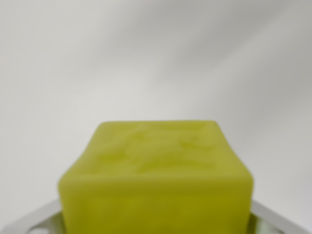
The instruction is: Pick yellow cube
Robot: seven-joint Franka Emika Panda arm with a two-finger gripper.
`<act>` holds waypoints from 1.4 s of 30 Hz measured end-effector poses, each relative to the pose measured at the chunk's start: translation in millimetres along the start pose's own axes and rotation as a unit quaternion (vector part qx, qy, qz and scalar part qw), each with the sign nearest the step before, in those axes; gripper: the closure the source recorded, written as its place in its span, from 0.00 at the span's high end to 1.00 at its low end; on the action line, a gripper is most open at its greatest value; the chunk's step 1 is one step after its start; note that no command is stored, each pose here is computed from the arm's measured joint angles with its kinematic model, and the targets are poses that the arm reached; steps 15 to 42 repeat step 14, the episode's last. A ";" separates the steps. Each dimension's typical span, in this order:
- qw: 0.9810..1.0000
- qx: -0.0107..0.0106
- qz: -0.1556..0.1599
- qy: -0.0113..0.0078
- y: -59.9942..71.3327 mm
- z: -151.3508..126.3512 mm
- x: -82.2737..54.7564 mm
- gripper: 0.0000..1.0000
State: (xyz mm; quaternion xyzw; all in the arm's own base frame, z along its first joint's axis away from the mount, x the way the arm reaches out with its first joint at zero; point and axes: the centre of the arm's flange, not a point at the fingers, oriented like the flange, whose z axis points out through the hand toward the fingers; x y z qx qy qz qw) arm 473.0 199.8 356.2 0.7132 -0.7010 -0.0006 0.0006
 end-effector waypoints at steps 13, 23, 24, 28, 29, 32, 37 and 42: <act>1.000 0.000 0.000 0.000 0.0 -10.9 0.0 0.00; 1.000 0.000 0.000 0.000 0.0 -10.9 0.0 0.00; 1.000 0.000 0.000 0.000 0.0 -10.9 0.0 0.00; 1.000 0.000 0.000 0.000 0.0 -10.9 0.0 0.00; 1.000 0.000 0.000 0.000 0.0 -10.9 0.0 0.00; 1.000 0.000 0.000 0.000 0.0 -10.9 0.0 0.00; 1.000 0.000 0.000 0.000 0.0 -10.9 0.0 0.00; 1.000 0.000 0.000 0.000 0.0 -10.9 0.0 0.00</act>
